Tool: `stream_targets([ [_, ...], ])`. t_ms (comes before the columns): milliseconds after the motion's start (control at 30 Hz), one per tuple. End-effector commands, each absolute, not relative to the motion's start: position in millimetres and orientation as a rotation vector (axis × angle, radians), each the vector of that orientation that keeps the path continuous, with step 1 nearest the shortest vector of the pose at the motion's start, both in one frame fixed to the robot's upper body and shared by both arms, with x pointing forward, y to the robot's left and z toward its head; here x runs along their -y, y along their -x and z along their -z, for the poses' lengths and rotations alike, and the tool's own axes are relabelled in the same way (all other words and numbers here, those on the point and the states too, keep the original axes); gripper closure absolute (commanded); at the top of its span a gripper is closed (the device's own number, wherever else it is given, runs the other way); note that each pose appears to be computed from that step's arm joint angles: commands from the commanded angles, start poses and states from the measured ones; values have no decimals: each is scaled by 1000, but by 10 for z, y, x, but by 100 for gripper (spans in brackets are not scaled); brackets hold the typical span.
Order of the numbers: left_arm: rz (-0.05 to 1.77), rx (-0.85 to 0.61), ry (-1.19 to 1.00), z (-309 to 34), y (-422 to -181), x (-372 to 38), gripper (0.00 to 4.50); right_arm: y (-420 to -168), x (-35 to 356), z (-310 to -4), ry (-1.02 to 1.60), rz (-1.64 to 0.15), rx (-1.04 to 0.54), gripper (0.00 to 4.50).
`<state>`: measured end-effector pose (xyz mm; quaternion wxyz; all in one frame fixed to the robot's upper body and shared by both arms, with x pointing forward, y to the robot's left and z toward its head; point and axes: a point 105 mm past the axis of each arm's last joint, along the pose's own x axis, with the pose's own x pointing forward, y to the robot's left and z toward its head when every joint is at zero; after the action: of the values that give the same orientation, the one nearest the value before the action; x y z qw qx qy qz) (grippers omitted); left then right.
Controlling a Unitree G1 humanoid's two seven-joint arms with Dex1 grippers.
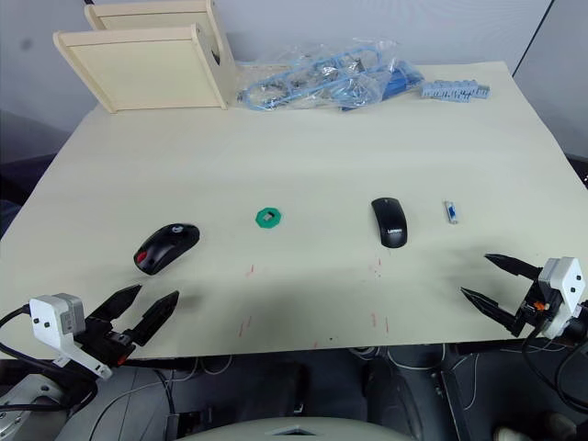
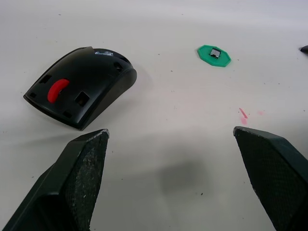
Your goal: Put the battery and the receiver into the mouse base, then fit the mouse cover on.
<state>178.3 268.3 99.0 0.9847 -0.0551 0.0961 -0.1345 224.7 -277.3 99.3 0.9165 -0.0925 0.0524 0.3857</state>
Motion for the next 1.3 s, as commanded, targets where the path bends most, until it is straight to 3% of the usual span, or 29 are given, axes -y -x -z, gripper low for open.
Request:
stream_targets([
  [33, 282, -179, 98, -1049, -1769, -2695, 8, -2256, 2749, -1155, 227, -798, -60, 0],
  [400, 369, -162, 66, -1160, -1917, -2749, 8, -2257, 2241, -1478, 202, -933, 43, 0],
  [733, 453, -169, -18, -1302, -2125, -3067, 8, -2168, 1704, -1850, 128, -1119, 144, 0],
  [967, 585, -201, -68, -1440, -2266, -3280, 8, -2011, 1679, -1865, 151, -1217, 167, 0],
  [1300, 687, -255, -115, -1452, -2441, -3401, 8, -1781, 1871, -1698, 170, -1201, 170, 0],
])
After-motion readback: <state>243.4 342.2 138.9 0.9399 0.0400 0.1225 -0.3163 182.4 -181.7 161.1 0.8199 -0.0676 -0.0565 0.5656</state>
